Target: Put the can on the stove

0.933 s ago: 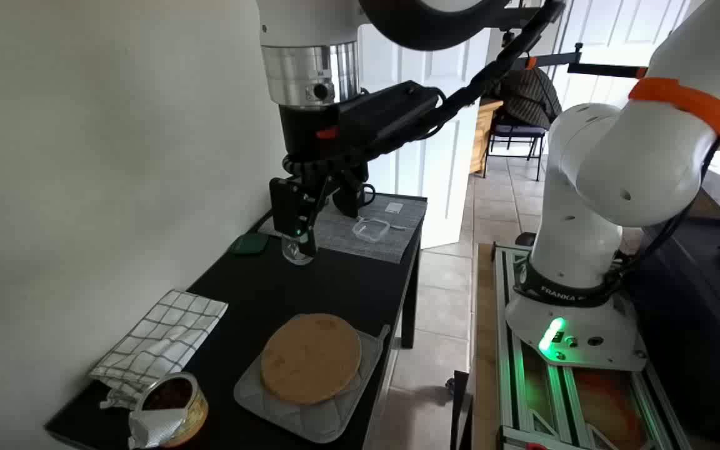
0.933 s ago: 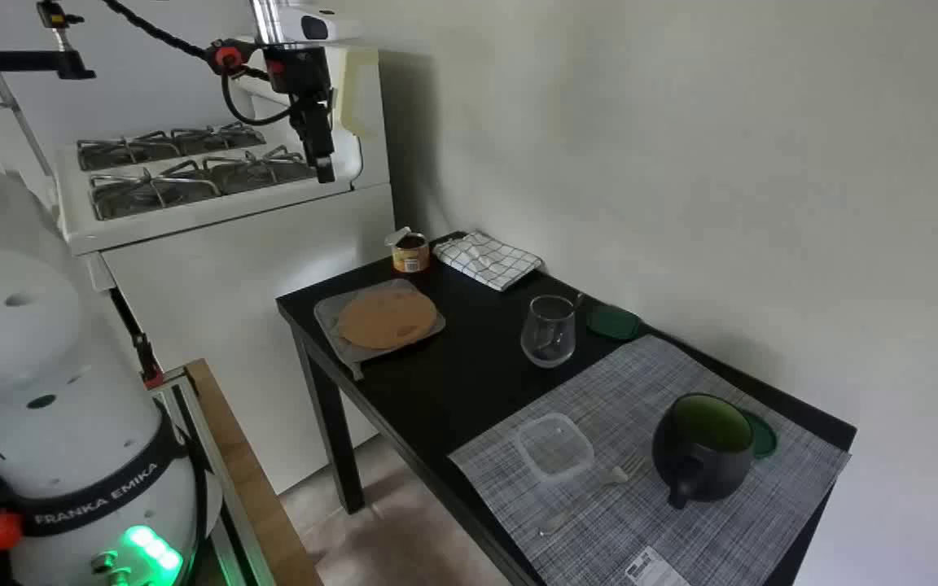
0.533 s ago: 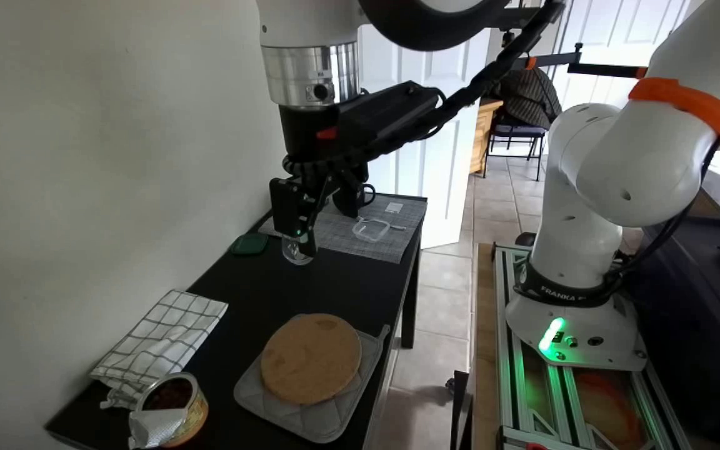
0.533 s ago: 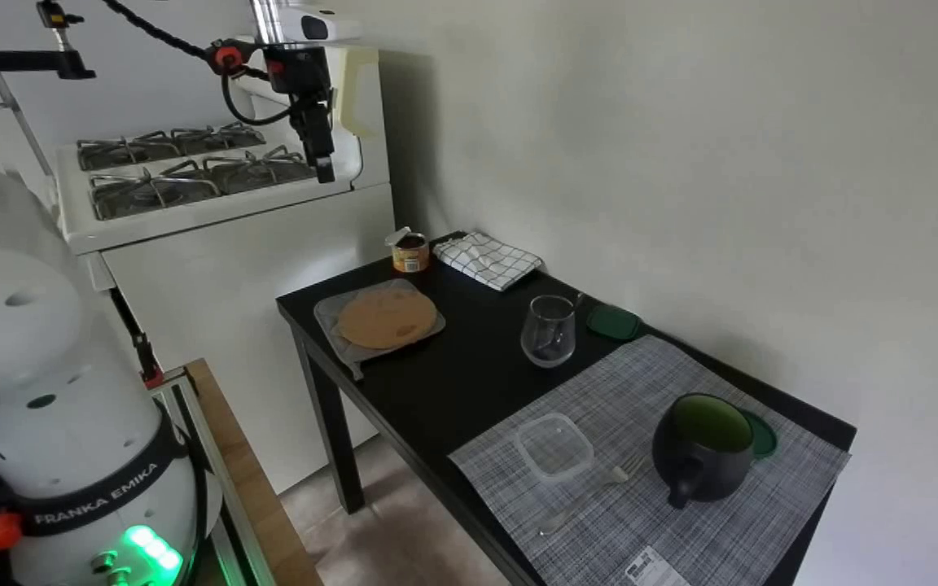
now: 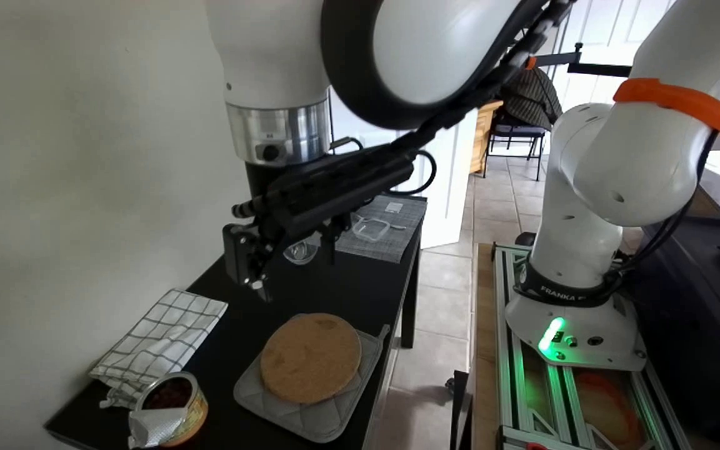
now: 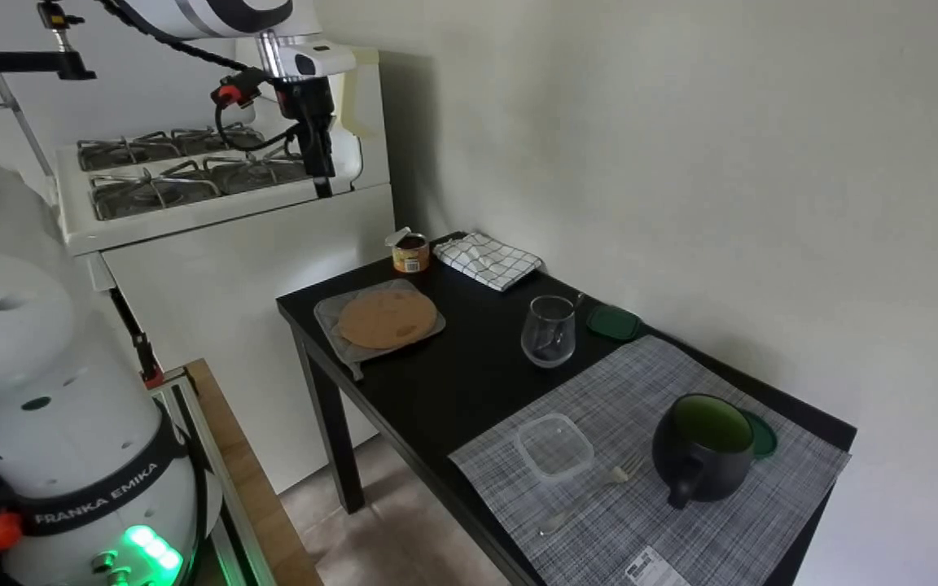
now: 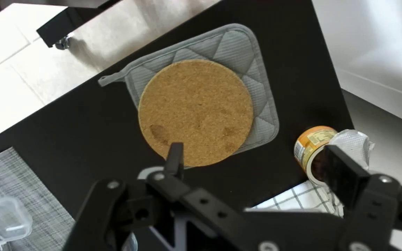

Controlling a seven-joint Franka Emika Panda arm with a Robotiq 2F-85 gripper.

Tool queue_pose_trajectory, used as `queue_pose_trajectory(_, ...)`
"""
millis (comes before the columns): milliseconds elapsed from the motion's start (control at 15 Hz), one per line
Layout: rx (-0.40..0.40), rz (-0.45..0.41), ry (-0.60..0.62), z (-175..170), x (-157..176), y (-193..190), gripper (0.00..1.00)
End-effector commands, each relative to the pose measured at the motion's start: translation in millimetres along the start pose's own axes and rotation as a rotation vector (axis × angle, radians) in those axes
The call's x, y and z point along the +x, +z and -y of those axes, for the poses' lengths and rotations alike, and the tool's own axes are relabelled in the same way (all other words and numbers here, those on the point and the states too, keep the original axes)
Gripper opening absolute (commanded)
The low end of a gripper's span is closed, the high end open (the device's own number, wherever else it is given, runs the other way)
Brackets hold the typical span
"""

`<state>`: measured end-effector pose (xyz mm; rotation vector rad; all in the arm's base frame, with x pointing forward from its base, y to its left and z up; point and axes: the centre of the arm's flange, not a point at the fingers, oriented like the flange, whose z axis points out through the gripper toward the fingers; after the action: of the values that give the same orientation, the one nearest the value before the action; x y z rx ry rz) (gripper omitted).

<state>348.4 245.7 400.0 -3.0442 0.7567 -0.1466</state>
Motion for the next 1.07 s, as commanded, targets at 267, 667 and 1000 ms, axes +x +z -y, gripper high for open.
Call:
queue_pose_trajectory(267,0.11,0.078,0.009,115.6,8.3,83.4,1.0)
queue_pose_trajectory(667,0.037,0.082,-0.166,107.0,22.0,112.2,1.0)
queue_pose_trajectory(1000,0.081,0.05,-0.126,114.5,24.1,115.6,1.0)
